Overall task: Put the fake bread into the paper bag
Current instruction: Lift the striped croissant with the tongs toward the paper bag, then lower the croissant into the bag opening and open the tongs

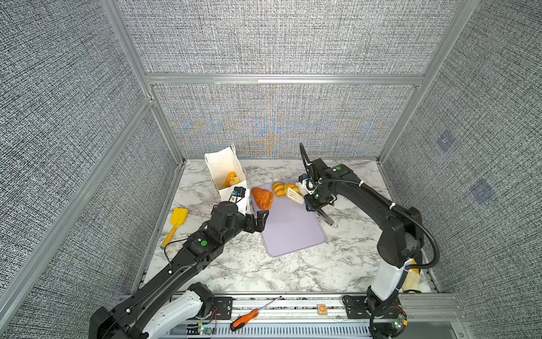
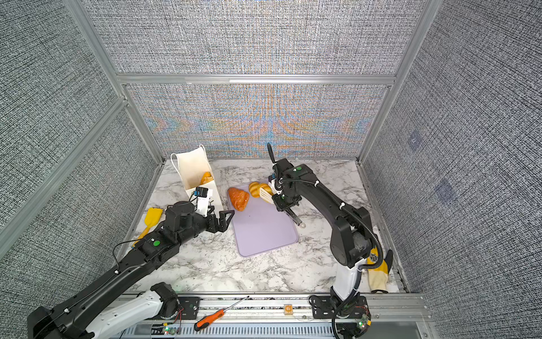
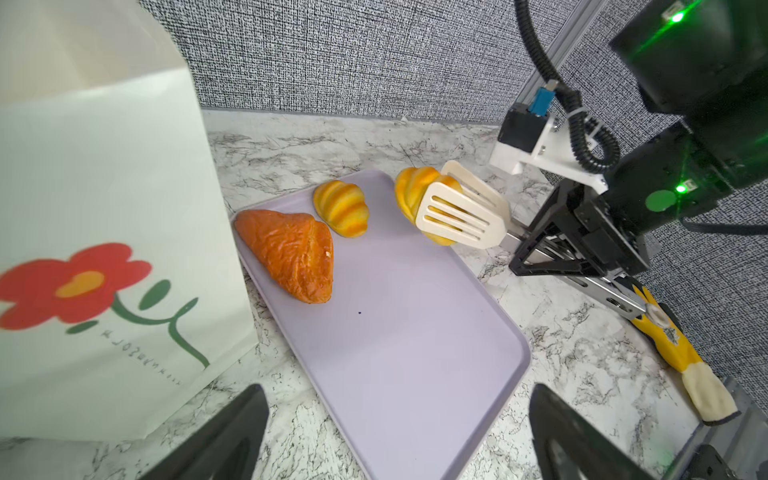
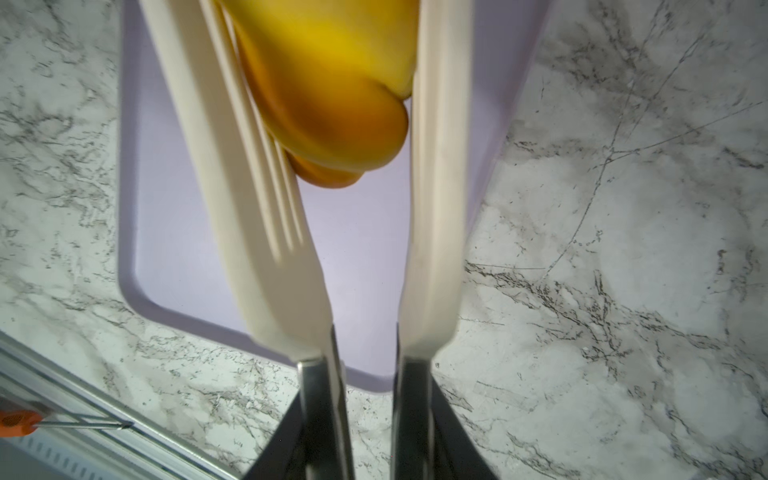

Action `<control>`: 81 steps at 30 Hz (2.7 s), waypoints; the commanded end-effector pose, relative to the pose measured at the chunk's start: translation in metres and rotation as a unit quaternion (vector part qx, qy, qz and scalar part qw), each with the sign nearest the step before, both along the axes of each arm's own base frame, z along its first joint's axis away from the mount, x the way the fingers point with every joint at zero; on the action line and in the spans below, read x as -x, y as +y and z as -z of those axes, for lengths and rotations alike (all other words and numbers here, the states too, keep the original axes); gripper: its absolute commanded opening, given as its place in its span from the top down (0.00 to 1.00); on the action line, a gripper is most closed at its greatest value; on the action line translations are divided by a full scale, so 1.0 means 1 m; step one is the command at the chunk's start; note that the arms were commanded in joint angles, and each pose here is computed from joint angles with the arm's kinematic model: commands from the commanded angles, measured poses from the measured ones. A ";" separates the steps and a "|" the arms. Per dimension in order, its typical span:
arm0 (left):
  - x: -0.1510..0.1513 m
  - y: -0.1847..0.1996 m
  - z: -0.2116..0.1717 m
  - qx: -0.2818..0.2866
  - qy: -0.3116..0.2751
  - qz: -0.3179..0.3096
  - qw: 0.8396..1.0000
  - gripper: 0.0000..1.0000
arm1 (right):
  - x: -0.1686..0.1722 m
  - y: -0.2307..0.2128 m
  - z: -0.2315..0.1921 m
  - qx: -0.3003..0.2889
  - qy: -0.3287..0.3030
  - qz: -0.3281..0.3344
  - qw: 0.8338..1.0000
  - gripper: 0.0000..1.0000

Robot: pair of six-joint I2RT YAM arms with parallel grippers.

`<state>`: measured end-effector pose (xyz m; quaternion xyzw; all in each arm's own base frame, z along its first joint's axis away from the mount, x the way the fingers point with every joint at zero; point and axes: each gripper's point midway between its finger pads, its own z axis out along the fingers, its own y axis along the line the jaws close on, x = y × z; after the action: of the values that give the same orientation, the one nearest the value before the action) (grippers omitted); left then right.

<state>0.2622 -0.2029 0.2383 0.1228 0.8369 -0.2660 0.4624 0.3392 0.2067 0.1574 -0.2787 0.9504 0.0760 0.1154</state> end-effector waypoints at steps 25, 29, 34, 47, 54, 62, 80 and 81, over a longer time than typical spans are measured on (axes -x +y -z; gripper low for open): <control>0.008 0.055 -0.080 -0.019 -0.056 -0.016 0.998 0.00 | 0.034 0.106 -0.137 -0.188 -0.111 -0.101 0.971 0.65; 0.006 0.066 -0.087 -0.024 -0.061 -0.031 0.997 0.00 | 0.036 0.132 -0.155 -0.215 -0.124 -0.126 0.960 0.65; 0.006 0.082 -0.099 -0.024 -0.076 -0.055 0.995 0.00 | 0.031 0.163 -0.166 -0.235 -0.133 -0.147 0.951 0.65; 0.007 0.102 -0.094 -0.022 -0.067 -0.083 0.994 0.00 | 0.008 0.215 -0.149 -0.252 -0.128 -0.158 0.946 0.65; 0.002 0.101 -0.085 -0.018 -0.057 -0.078 0.995 0.00 | -0.004 0.225 -0.140 -0.253 -0.130 -0.149 0.947 0.65; -0.001 0.102 -0.080 -0.026 -0.054 -0.081 0.995 0.01 | -0.010 0.228 -0.127 -0.242 -0.123 -0.142 0.952 0.62; -0.005 0.102 -0.072 -0.037 -0.043 -0.079 0.995 0.01 | -0.009 0.218 -0.139 -0.226 -0.143 -0.135 0.954 0.36; -0.005 0.102 -0.072 -0.037 -0.042 -0.080 0.995 0.01 | -0.009 0.218 -0.139 -0.226 -0.144 -0.135 0.954 0.35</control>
<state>0.2659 -0.0991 0.3054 0.0776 0.8387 -0.1906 0.5042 0.3486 0.4231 0.2870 -0.3766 0.8416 0.2615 0.2855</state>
